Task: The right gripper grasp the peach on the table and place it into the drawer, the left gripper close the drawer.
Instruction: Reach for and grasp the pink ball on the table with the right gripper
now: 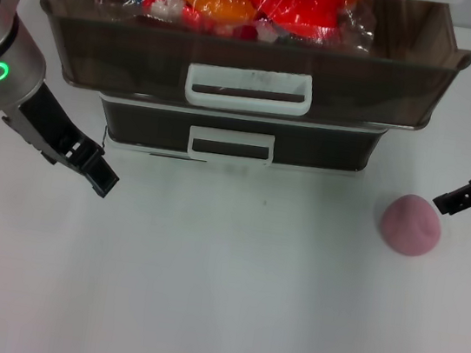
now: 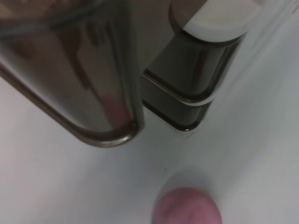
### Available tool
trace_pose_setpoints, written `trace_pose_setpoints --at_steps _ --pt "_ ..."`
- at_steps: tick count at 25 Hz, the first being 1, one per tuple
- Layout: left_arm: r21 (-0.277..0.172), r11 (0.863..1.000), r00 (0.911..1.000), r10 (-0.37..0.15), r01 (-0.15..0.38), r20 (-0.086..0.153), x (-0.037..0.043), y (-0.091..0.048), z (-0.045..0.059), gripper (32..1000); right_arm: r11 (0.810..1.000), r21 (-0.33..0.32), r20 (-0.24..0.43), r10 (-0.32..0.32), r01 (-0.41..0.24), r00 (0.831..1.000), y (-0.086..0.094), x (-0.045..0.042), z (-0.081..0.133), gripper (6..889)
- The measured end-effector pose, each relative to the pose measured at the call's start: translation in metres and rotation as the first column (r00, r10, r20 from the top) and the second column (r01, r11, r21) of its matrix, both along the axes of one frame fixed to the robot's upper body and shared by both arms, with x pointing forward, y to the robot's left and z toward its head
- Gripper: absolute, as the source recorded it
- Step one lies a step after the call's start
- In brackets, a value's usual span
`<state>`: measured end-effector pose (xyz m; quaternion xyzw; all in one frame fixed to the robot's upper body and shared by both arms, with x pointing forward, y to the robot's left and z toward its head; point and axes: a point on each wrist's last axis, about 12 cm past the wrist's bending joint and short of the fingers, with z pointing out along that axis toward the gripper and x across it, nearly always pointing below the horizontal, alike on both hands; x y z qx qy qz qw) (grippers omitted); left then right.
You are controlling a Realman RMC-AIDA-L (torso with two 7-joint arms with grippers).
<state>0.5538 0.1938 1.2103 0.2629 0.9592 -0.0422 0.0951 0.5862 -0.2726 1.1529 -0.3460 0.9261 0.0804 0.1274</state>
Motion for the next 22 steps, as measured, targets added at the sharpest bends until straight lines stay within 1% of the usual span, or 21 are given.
trace_pose_setpoints --at_steps 15,19,22 --pt "0.000 1.000 1.0000 -0.004 0.004 0.005 0.0006 -0.0011 0.0013 815 1.000 0.000 -0.001 0.002 -0.002 1.000 0.0003 -0.0003 0.0012 827" --pt "-0.001 1.000 0.9999 -0.006 0.006 0.012 0.0005 -0.0013 0.0029 815 1.000 0.015 0.008 0.005 -0.006 1.000 0.0018 0.0001 0.0034 818" --pt "-0.002 1.000 0.9999 -0.005 0.005 0.011 0.0002 -0.0008 0.0026 815 1.000 0.023 0.014 -0.002 0.002 1.000 0.0004 0.0002 0.0019 811"
